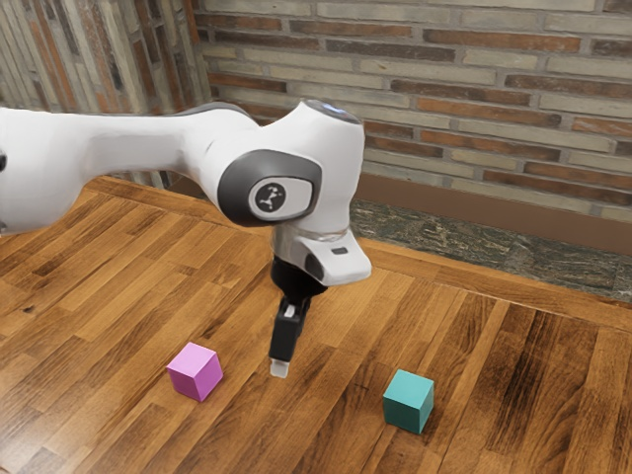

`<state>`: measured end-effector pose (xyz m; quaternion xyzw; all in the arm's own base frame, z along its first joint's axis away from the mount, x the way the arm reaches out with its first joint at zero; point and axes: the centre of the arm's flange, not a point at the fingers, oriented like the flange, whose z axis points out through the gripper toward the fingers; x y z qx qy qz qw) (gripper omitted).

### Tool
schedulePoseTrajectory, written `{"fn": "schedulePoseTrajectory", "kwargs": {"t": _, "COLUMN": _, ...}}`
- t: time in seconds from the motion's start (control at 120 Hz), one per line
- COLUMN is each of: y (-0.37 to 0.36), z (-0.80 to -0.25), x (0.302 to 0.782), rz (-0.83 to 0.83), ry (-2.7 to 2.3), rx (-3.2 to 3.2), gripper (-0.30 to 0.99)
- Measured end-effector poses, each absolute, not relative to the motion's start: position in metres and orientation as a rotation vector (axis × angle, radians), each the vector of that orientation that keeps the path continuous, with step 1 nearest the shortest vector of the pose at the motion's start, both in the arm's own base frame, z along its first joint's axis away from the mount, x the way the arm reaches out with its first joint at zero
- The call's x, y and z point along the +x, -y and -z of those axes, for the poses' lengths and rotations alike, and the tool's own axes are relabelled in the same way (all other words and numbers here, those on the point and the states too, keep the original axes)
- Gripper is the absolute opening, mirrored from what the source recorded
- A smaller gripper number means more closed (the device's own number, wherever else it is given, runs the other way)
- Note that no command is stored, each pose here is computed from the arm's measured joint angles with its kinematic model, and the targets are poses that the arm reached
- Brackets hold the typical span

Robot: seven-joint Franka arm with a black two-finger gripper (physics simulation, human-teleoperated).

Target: Pick up the blue block with one arm, and put the blue block on the pink block with one arm

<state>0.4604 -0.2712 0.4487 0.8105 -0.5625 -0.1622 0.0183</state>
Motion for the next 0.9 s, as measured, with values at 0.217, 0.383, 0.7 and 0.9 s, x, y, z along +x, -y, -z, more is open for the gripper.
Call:
{"fn": "schedulePoseTrajectory", "kwargs": {"t": 0.217, "y": 0.299, "z": -0.430, "x": 0.467, "rz": 0.280, "ry": 1.629, "rx": 2.579, "gripper": 0.69}}
{"fn": "schedulePoseTrajectory", "kwargs": {"t": 0.383, "y": 0.325, "z": -0.408, "x": 0.466, "rz": 0.197, "ry": 1.530, "rx": 2.597, "gripper": 0.69}}
{"fn": "schedulePoseTrajectory", "kwargs": {"t": 0.7, "y": 0.329, "z": -0.360, "x": 0.475, "rz": 0.148, "ry": 1.271, "rx": 2.682, "gripper": 0.69}}
{"fn": "schedulePoseTrajectory", "kwargs": {"t": 0.9, "y": 0.333, "z": -0.354, "x": 0.486, "rz": 0.101, "ry": 1.128, "rx": 2.727, "gripper": 0.69}}
